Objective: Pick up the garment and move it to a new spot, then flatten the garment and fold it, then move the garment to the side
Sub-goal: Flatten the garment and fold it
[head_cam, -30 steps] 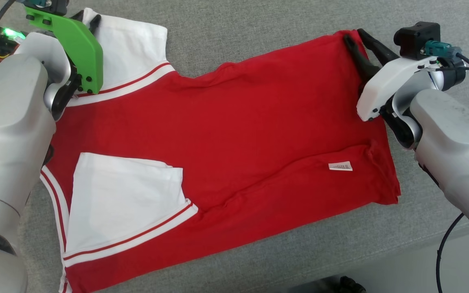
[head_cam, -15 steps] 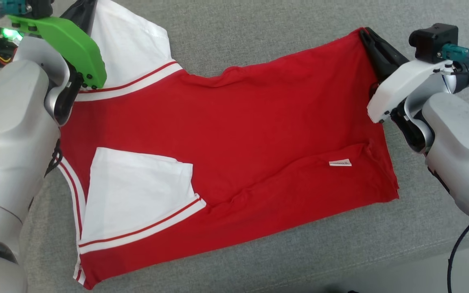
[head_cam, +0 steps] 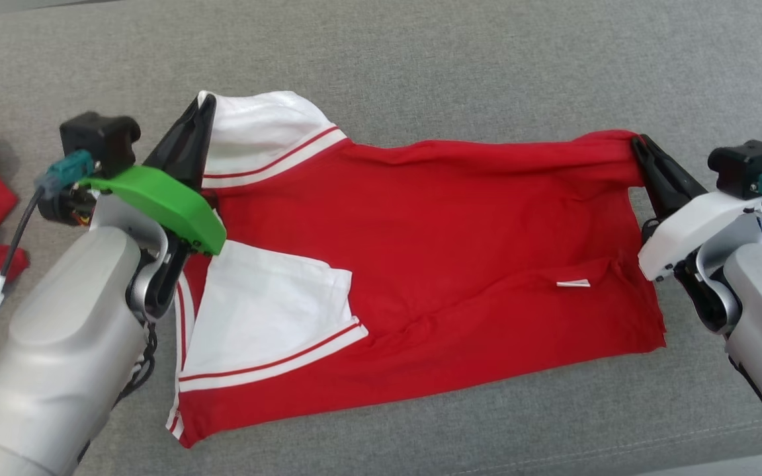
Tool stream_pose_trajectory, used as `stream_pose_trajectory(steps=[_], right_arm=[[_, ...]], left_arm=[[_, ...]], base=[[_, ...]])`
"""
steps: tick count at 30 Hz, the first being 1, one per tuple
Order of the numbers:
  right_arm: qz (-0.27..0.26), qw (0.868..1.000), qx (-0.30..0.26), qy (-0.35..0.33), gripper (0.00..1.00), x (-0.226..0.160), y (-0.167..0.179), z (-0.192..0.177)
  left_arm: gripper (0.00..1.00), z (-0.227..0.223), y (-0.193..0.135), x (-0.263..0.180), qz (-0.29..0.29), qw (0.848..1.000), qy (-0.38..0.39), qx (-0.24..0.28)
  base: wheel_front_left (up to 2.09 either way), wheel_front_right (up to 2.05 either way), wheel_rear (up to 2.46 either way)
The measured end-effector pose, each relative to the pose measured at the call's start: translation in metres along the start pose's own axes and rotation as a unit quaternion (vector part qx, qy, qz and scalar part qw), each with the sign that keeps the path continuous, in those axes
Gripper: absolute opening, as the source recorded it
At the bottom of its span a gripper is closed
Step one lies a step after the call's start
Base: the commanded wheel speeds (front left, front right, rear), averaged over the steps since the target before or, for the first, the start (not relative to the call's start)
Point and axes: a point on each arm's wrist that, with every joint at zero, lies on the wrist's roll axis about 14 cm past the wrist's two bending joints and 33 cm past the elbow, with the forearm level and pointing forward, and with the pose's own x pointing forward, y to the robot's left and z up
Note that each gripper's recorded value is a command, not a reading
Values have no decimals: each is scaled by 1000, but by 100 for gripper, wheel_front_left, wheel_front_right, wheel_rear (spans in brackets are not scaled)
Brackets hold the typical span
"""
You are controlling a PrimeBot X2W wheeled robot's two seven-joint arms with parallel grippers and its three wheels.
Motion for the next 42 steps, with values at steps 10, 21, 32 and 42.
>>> stream_pose_trajectory(steps=[10,21,32,42], right_arm=[[-10,999,26,-32,0,-26,7,2],[-21,997,61,-30,0,-62,21,-19],[-26,996,81,-33,100,-78,28,-24],[-28,996,69,-58,100,-71,21,-3]], left_arm=[[0,-5,-13,-81,53,996,-45,-52],[0,-44,-34,-142,101,988,-21,-117],[100,-63,-34,-155,124,984,-5,-125],[100,8,-7,-152,169,975,-130,-56]], base=[[0,0,0],[0,0,0],[0,0,0],[0,0,0]])
